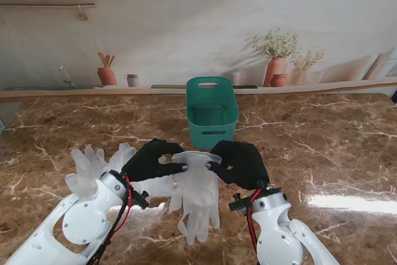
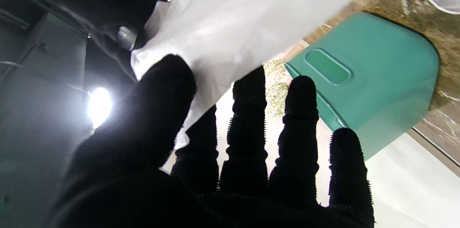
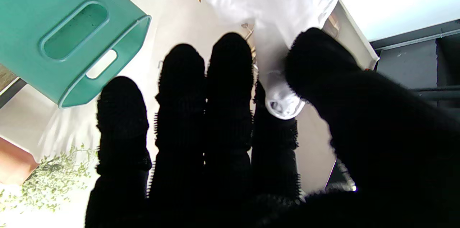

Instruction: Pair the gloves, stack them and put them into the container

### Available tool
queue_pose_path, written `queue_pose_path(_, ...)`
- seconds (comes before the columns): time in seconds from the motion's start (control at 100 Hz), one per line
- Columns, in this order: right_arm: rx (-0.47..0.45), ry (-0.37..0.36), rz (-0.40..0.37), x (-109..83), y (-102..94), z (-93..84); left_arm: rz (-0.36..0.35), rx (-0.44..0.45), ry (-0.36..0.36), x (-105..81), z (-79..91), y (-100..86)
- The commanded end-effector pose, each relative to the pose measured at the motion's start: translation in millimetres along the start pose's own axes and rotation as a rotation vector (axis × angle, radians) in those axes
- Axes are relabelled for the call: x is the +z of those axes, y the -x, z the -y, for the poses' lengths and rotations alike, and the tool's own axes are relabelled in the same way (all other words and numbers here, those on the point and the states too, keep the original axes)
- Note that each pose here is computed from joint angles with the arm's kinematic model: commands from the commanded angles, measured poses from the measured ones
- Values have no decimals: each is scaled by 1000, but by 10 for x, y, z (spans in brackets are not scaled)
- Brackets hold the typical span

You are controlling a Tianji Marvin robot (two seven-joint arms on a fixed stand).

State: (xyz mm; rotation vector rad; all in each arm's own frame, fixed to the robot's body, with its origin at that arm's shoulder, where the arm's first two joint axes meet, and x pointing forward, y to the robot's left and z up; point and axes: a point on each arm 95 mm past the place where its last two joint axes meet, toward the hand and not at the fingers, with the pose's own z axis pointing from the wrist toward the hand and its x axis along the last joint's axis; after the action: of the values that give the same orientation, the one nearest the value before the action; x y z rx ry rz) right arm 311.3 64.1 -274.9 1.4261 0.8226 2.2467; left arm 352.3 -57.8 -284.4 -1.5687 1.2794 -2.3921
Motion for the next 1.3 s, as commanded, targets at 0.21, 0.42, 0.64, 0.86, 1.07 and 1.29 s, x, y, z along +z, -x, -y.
queue_pose_path(0.21, -12, -80, -17, -182, -24, -78, -55, -28, 75, -203, 14, -174)
queue_pose_path(0.42, -8, -134, -59, -362, -113, -113, -100, -9, 127, -375, 24, -327)
queue_pose_path(0.64, -13, -168, -99, -573, -217, -152, -125, -26, 195, -544, 14, -423)
queue_pose_path(0.86, -2, -226, -106, -697, -268, -142, -121, -77, 257, -670, 10, -430)
queue_pose_path(1.07, 31, -293, -50, -623, -172, -44, -49, -72, 280, -700, 22, -312)
queue_pose_path(1.29, 46, -329, 48, -412, 79, 102, 60, -70, 308, -560, -26, -51)
